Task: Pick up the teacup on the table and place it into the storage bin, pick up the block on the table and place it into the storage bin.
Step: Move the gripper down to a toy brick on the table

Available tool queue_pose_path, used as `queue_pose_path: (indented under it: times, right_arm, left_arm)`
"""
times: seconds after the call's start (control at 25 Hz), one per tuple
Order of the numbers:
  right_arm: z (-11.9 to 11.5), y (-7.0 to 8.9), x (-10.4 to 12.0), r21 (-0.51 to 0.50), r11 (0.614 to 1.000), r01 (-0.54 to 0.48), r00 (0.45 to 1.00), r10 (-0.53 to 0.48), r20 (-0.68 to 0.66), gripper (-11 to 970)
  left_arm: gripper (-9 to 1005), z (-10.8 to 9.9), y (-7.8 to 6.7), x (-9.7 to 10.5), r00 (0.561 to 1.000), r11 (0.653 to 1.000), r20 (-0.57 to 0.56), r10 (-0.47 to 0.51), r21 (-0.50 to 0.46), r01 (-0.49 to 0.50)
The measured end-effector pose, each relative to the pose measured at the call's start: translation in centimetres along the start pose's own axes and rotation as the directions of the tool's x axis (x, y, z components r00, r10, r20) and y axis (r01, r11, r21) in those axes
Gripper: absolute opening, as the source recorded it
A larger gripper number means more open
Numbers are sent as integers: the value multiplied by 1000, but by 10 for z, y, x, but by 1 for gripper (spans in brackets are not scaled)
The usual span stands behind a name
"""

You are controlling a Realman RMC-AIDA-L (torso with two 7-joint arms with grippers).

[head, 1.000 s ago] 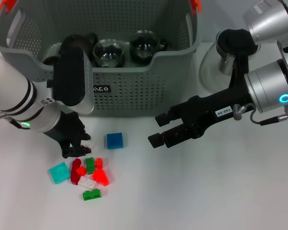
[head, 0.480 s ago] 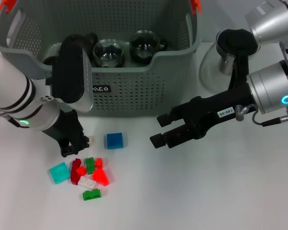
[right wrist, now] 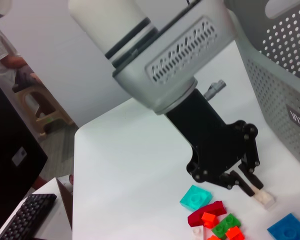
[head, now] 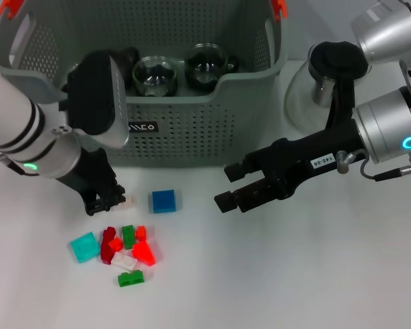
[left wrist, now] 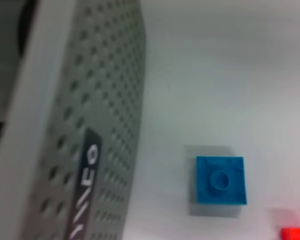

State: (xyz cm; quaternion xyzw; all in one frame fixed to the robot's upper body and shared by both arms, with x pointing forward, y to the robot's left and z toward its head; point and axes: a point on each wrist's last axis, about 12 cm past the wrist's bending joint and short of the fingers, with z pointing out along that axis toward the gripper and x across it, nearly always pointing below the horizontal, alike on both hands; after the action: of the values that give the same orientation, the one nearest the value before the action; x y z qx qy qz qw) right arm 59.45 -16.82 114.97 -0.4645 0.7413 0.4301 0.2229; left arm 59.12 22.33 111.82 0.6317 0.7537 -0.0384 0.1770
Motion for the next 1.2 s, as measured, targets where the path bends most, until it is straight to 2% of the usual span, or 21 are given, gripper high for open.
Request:
queue_pose_path:
  times: [0.36, 0.68, 1.12, 1.2]
  right_arm:
    - [0, 0, 0, -1, 1000, 2, 1000, -2, 0, 824]
    - [0, 1, -1, -3, 1000, 2, 1000, -2, 0, 825]
    - [0, 1, 1, -5, 1000, -1, 1000, 1, -1, 824]
    - [0, 1, 1, -6, 1000, -1, 1000, 1, -1, 825]
  left_arm:
    - [75, -5, 1, 3, 1000, 1000, -1, -28, 0, 28]
    - [448, 0, -3, 1, 1000, 1000, -12, -16, 13, 16]
    - [631, 6, -2, -3, 1000, 1000, -12, -6, 15, 6]
    - [629, 9, -1, -4, 1000, 1000, -13, -5, 18, 5]
